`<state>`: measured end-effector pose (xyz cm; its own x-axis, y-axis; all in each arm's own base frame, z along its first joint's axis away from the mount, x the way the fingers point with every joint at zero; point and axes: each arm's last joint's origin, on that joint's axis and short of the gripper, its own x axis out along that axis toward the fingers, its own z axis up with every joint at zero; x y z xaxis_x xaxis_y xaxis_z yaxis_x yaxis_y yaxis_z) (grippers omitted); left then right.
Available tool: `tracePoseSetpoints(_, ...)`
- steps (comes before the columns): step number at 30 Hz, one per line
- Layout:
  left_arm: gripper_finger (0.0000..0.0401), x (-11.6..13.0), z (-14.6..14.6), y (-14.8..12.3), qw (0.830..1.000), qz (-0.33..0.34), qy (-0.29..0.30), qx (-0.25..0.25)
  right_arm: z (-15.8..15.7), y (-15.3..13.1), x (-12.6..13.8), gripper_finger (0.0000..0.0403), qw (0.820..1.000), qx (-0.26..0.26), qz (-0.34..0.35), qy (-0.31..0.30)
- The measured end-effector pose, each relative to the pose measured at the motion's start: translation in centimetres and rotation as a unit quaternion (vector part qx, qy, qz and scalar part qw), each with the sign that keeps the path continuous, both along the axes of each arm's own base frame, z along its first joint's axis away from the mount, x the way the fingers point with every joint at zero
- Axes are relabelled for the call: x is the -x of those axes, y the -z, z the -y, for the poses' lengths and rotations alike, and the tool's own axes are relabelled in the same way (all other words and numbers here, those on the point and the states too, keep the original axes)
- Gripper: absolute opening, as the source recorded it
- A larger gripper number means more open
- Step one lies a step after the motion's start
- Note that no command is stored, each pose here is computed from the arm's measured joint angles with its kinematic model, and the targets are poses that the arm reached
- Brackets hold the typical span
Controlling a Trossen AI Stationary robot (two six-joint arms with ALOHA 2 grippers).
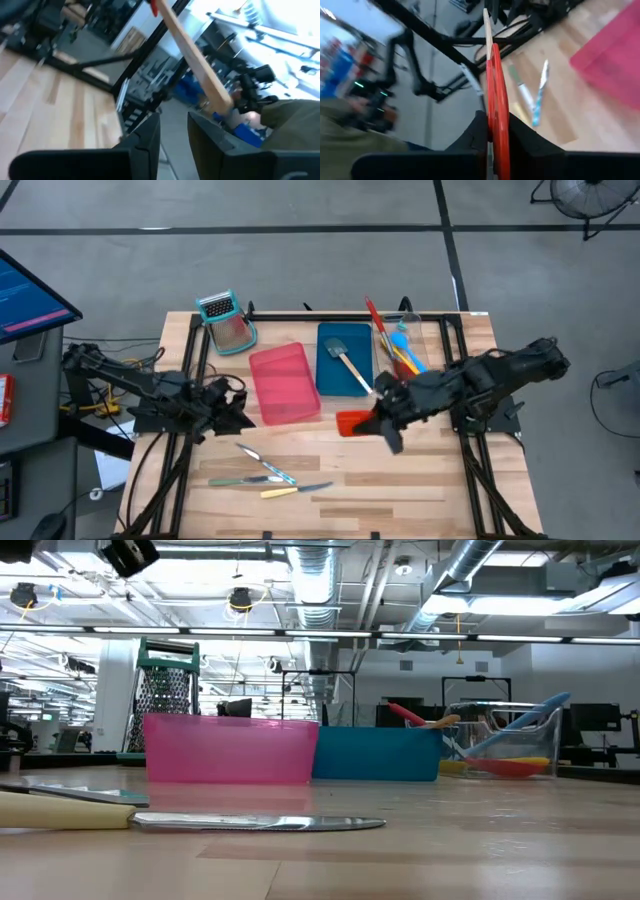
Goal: Pick & Place Kitchen Items
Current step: Put the red spatula into the blue bin
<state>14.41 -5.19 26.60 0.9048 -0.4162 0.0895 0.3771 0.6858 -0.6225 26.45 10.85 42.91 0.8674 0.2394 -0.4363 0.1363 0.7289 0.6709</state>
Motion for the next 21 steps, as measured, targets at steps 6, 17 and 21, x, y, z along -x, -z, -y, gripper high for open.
tracePoseSetpoints(6, 0.0082, 0.7, -0.2, -0.8, 0.999, 0.031, 0.000, 0.010, 1.2, -2.5, 1.6, 0.0025, 0.983, -0.185, 0.012, -0.007)
tracePoseSetpoints(17, 0.0082, 0.7, -0.2, -0.9, 0.999, 0.037, 0.000, 0.010, 3.9, -5.0, 3.2, 0.0025, 0.908, -0.392, 0.049, 0.139)
tracePoseSetpoints(21, 0.0081, 0.7, -0.2, -0.9, 0.999, 0.037, 0.000, 0.012, 4.7, -5.2, 3.0, 0.0027, 0.902, -0.398, 0.064, 0.153)
